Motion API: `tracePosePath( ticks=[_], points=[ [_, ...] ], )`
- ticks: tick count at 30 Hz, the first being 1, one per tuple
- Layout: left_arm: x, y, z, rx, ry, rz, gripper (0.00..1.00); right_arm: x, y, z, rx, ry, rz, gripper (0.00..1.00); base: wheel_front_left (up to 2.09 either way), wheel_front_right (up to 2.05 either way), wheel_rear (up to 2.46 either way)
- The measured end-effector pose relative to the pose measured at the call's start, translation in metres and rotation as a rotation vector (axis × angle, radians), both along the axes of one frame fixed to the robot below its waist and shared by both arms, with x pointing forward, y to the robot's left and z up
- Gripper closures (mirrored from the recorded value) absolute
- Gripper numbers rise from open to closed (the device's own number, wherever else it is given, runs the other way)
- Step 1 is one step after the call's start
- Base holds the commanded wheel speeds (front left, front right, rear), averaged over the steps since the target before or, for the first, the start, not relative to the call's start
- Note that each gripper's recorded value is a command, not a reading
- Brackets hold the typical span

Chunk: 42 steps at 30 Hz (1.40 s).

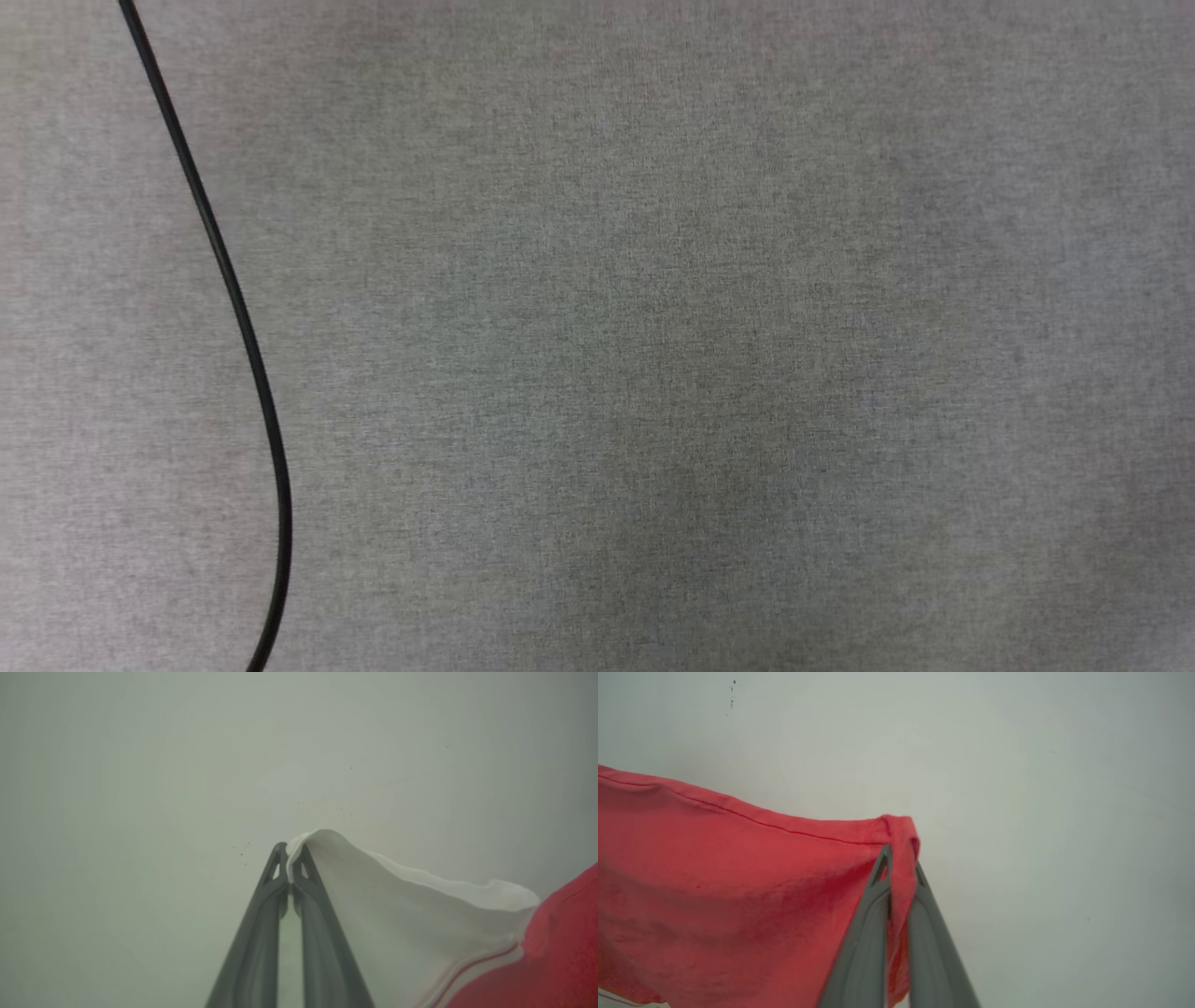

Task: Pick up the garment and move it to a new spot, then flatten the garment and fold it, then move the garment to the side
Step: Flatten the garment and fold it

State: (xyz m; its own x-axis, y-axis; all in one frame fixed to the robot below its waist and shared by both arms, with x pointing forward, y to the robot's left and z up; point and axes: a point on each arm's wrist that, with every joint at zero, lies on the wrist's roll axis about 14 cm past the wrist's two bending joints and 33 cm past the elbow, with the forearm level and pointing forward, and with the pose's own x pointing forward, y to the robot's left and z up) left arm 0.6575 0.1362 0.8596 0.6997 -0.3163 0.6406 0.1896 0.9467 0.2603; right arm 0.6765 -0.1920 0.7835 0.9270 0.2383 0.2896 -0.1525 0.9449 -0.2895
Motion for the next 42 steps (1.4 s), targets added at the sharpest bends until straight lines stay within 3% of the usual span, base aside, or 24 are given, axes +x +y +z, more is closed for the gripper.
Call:
tracePosePath(
  ticks=[4,11,20,28,42],
  points=[
    [0.016,0.001,-0.011,-0.004,0.020,0.003,1.00,0.016,-0.005,-0.011,-0.004,0.013,-0.018,1.00,0.00,0.00,0.00],
    [0.047,0.008,-0.077,-0.007,0.139,0.011,1.00,0.039,-0.003,-0.080,0.002,0.128,-0.004,1.00,0.00,0.00,0.00],
    [0.045,0.022,-0.176,0.012,0.310,0.017,1.00,0.025,0.018,-0.167,0.042,0.282,0.074,1.00,0.00,0.00,0.00],
    [-0.004,0.036,-0.259,-0.041,0.471,0.026,1.00,-0.018,0.025,-0.234,0.036,0.423,0.130,1.00,0.00,0.00,0.00],
    [-0.150,0.054,-0.333,-0.139,0.685,0.109,1.00,-0.139,0.026,-0.310,0.105,0.635,0.195,1.00,0.00,0.00,0.00]
  ],
)
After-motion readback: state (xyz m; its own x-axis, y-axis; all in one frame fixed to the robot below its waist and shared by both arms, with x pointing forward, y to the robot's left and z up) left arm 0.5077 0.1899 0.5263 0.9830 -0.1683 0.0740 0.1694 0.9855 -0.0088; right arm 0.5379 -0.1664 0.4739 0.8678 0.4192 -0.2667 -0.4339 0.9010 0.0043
